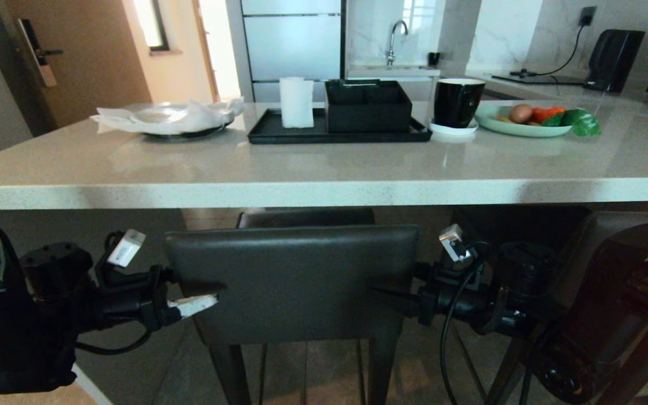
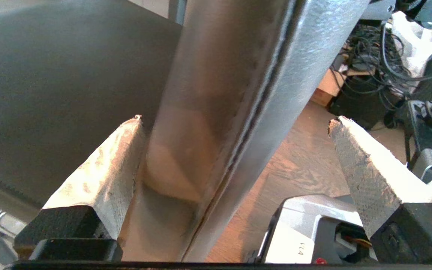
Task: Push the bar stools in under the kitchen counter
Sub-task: Pull the gray chair out from under the dining table
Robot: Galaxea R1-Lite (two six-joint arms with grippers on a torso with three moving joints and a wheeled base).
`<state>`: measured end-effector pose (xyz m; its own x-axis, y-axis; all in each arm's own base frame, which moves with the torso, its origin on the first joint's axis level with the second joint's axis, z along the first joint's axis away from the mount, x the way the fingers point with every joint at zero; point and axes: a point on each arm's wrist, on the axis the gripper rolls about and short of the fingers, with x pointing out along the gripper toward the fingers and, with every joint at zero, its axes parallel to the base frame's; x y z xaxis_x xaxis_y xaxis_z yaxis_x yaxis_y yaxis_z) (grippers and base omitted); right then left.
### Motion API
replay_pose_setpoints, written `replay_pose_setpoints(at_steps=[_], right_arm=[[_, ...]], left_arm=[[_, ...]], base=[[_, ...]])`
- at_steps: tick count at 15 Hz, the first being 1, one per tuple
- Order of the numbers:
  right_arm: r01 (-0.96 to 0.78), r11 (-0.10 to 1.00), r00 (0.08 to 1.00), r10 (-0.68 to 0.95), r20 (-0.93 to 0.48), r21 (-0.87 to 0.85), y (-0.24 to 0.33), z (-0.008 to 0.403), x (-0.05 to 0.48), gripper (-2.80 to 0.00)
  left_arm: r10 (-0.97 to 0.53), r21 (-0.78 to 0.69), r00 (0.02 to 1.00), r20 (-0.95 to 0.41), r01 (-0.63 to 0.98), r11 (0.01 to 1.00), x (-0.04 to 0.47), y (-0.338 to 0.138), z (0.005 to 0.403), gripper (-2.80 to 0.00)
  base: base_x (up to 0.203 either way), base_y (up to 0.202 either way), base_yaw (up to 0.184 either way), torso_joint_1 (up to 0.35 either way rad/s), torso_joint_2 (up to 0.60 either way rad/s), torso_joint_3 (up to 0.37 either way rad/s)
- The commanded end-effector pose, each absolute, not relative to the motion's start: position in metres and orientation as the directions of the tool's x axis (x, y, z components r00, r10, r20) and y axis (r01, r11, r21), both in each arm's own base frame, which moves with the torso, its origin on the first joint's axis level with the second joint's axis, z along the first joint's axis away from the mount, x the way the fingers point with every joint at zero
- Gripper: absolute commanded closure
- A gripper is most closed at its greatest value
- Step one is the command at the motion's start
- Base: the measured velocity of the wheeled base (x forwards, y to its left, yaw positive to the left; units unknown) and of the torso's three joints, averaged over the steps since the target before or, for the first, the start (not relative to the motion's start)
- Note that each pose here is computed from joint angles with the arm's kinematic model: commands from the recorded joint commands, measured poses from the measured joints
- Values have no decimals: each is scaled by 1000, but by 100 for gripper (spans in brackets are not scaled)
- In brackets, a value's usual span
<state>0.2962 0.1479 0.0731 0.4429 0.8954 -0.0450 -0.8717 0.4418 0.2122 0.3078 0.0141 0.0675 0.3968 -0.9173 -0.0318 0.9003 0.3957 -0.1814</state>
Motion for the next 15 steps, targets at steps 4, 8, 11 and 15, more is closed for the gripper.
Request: replay_pose_setpoints(at_steps=[4,8,11,15], right_arm=[[-873,440,442,896,-41,210,147,73,296,-280],[-872,440,442,896,-42,214,148,72,297,-280],[-871,441,443,895,-42,214,148,72,297,-280],[-871,441,443,895,-42,214,148,72,297,-280]], left_arm=[[-921,-193,389,-35,901,388,301,13,66,-280],[-921,-192,389,-35,901,388,301,13,66,-280],[-922,-191,386,-35,903,385,300,12,67,-280],[-921,-184,389,-33,903,388,298,13,70,-280]], base=[[-114,0,0,0,1,2],[-197,0,-2,0,4,1],[-194,0,-2,3,-1,2],[-194,0,-1,1,1,2]])
